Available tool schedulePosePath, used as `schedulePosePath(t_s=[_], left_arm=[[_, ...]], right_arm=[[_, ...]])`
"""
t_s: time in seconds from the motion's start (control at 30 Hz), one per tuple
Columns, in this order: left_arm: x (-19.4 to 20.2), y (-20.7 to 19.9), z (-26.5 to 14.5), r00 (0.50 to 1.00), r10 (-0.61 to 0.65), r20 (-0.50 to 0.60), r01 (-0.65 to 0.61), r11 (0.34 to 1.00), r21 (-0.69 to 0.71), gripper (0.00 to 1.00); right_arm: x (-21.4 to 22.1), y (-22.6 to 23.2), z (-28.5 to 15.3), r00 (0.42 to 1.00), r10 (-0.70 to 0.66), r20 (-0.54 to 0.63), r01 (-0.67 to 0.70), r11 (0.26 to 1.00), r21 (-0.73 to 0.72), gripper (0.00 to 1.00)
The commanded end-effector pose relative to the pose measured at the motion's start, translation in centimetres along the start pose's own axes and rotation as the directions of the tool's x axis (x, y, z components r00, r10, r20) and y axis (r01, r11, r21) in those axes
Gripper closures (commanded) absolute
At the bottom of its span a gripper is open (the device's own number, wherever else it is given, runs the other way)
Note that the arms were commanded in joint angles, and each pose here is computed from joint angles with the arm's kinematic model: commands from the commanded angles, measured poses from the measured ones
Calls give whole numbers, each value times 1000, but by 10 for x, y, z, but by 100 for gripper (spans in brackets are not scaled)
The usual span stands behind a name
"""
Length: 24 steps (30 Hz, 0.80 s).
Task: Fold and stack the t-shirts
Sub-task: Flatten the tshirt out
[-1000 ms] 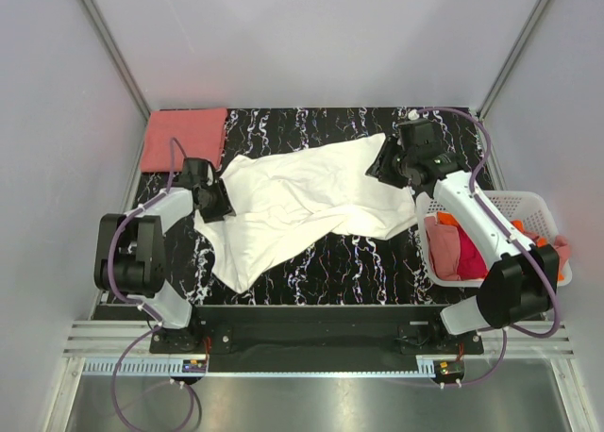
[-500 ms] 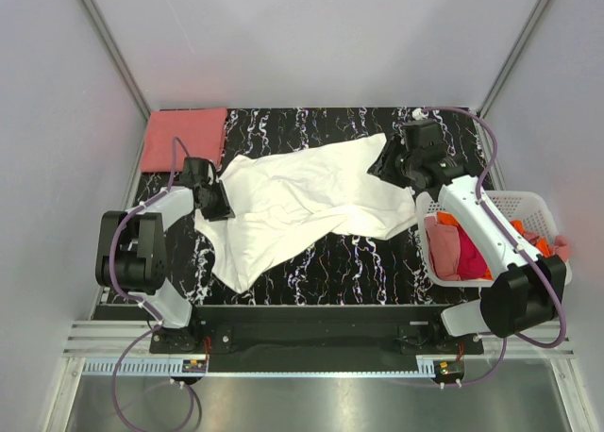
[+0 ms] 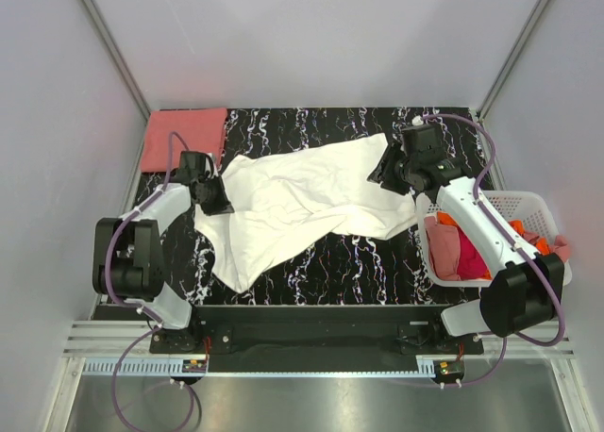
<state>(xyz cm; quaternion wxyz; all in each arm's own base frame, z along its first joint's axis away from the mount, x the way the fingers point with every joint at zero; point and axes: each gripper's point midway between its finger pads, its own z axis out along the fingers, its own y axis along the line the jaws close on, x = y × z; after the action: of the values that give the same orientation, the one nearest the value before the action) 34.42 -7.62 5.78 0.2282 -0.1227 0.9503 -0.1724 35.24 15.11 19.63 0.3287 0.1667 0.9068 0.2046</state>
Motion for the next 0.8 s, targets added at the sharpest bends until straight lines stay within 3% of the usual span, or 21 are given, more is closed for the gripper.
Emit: schedulePosePath(t_s=[0.0, 0.1, 0.23, 0.4, 0.47, 0.53, 0.6, 0.67, 0.77], left_arm=[[-19, -19, -20, 998, 38, 51, -42, 997, 62, 100], [-35, -21, -48, 991, 37, 126, -39, 999, 14, 100], [-70, 0, -115, 935, 83, 344, -18, 982, -188, 100], [-95, 5, -206, 785, 113, 610, 58, 966, -253, 100], [-101, 5, -228, 733, 121, 670, 74, 964, -254, 100], [-109, -1, -261, 638, 126, 759, 77, 971, -226, 100], [-103, -6, -275, 588, 126, 799, 53, 980, -193, 100], [-99, -13, -275, 586, 109, 803, 27, 988, -153, 100], [-73, -25, -245, 676, 60, 735, -31, 998, -54, 100]], right_arm=[[0, -3, 0, 1000, 14, 13, -15, 1000, 20, 50], [0, -18, 2, 997, 70, 32, -73, 992, 103, 50], [10, -43, 10, 988, 156, 18, -155, 953, 261, 49], [27, -65, 27, 962, 274, -20, -239, 870, 430, 50], [34, -65, 31, 955, 295, -45, -247, 866, 435, 50], [38, -66, 36, 952, 301, -48, -251, 863, 439, 50], [39, -65, 39, 947, 319, -39, -270, 854, 444, 50], [36, -61, 43, 945, 327, -25, -283, 850, 445, 50], [29, -60, 53, 947, 320, -16, -274, 836, 475, 49]])
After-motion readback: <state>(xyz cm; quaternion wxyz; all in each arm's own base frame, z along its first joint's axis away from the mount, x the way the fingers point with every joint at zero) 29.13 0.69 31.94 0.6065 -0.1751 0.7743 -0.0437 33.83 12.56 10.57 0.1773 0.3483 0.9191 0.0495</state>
